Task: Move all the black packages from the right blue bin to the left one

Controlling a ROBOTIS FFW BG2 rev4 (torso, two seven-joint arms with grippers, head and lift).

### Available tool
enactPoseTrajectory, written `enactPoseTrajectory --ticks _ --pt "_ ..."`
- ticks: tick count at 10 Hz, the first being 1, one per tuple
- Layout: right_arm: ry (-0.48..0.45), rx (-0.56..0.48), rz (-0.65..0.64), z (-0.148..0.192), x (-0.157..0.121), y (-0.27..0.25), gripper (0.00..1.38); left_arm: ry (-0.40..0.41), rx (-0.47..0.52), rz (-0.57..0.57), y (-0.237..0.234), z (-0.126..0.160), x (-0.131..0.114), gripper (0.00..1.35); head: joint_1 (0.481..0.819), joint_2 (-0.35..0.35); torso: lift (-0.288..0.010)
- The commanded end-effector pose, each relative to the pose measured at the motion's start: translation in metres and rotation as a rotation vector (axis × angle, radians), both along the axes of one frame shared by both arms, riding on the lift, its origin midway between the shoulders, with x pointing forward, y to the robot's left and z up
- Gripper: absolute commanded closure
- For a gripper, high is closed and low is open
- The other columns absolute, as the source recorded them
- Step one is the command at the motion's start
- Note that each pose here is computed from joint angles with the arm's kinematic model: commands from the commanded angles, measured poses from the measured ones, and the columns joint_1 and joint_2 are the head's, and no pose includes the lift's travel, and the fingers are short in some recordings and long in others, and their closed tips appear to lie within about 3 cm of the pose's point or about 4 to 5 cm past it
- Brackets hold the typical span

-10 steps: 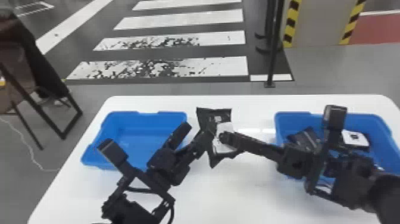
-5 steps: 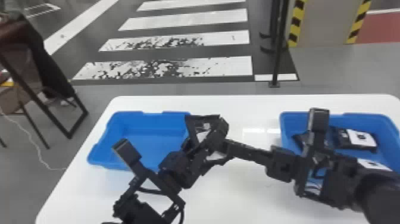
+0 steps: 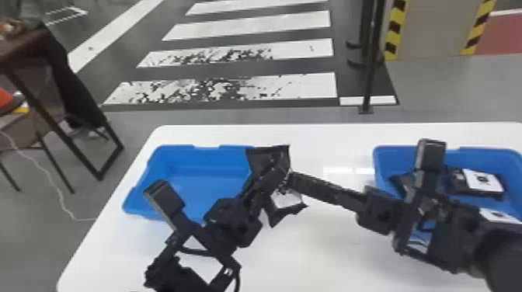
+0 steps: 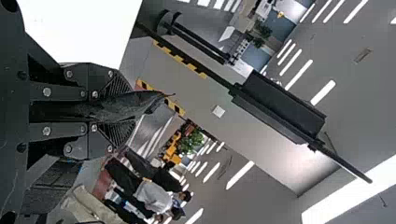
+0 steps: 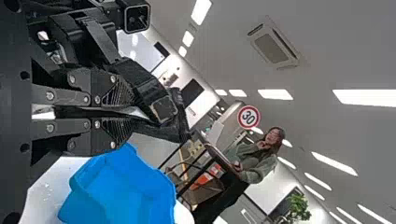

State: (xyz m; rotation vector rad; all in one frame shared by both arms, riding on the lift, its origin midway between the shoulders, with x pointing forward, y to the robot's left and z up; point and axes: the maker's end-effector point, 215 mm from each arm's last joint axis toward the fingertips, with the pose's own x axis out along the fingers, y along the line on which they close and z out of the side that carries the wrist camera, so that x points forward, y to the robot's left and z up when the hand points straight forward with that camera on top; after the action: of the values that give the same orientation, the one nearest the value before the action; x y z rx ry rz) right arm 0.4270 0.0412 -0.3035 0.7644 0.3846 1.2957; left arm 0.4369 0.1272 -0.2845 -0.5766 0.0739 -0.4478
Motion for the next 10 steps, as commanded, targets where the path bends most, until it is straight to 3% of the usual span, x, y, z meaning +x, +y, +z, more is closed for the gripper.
enactPoseTrajectory --ticks 1,2,3,5,6,7,8,10 --pt "0.033 0.037 -0.026 -0.005 0.003 -0.006 0.81 -0.016 0.043 0.059 0.021 0.003 0.009 1.22 0.695 0.217 -0.14" --pt "0.042 0.053 -0.049 -0.008 0.006 -0.012 0.34 -0.024 0.195 0.188 0.073 -0.012 0.028 1.22 0.695 0.225 -0.14" --pt "0.039 0.056 -0.058 -0.007 0.008 -0.016 0.1 -0.038 0.336 0.327 0.132 -0.028 0.049 1.22 0.695 0.237 -0.14" --pt "0.043 0.054 -0.063 -0.01 0.007 -0.019 0.14 -0.104 0.579 0.534 0.219 -0.04 0.079 1.22 0.695 0.333 -0.14" --pt "0.039 0.047 -0.066 -0.01 0.009 -0.02 0.14 -0.096 0.58 0.554 0.232 -0.052 0.084 1.03 0.695 0.35 -0.14" --pt "0.015 0.013 -0.092 -0.014 0.015 -0.03 0.14 -0.064 0.555 0.532 0.227 -0.064 0.081 0.47 0.695 0.35 -0.14" --pt "-0.039 -0.053 -0.141 -0.018 0.03 -0.049 0.13 -0.106 0.552 0.52 0.218 -0.056 0.079 0.06 0.695 0.35 -0.14" --pt "-0.124 -0.185 -0.267 -0.029 0.061 -0.097 0.14 -0.258 0.498 0.489 0.19 -0.017 0.063 0.14 0.695 0.35 -0.14"
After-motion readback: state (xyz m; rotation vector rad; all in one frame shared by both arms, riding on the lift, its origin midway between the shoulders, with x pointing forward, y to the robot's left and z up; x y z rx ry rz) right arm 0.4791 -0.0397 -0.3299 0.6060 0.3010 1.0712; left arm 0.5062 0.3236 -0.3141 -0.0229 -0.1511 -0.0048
